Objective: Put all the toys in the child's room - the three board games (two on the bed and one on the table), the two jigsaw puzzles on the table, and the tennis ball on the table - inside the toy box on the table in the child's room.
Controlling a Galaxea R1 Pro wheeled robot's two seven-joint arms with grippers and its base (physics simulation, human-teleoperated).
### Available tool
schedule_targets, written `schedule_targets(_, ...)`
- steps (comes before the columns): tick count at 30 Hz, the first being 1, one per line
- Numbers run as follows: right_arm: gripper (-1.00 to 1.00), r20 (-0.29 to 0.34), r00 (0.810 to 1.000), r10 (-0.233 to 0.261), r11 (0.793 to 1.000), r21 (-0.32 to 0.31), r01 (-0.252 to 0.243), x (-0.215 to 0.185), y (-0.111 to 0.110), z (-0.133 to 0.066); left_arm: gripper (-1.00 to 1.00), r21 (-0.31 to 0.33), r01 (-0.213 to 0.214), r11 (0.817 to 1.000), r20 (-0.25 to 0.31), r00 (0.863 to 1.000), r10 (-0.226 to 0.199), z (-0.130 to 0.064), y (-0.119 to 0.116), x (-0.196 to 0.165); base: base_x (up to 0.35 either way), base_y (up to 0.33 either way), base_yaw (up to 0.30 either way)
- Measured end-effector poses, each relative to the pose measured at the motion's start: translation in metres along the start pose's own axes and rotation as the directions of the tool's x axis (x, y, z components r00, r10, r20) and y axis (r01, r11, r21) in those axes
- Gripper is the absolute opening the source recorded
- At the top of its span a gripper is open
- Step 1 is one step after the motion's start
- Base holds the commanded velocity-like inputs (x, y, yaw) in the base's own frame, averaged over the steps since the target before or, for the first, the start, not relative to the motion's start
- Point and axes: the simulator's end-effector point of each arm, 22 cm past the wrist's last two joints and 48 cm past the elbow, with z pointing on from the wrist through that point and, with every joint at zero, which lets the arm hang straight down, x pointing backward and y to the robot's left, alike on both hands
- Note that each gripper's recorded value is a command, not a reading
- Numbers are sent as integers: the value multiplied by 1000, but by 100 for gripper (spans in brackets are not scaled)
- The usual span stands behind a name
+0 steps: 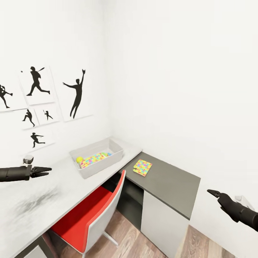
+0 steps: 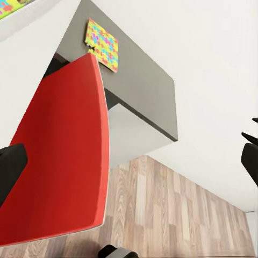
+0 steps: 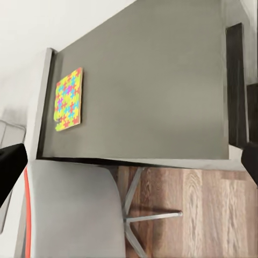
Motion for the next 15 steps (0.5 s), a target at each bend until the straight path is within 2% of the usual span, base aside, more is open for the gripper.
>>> schedule_targets(15,100,1,1000,5,1000,-6,-5,0,2,-1,100,4,-8,1000,5,1000,8,-2,-5,-2,0,0,-258)
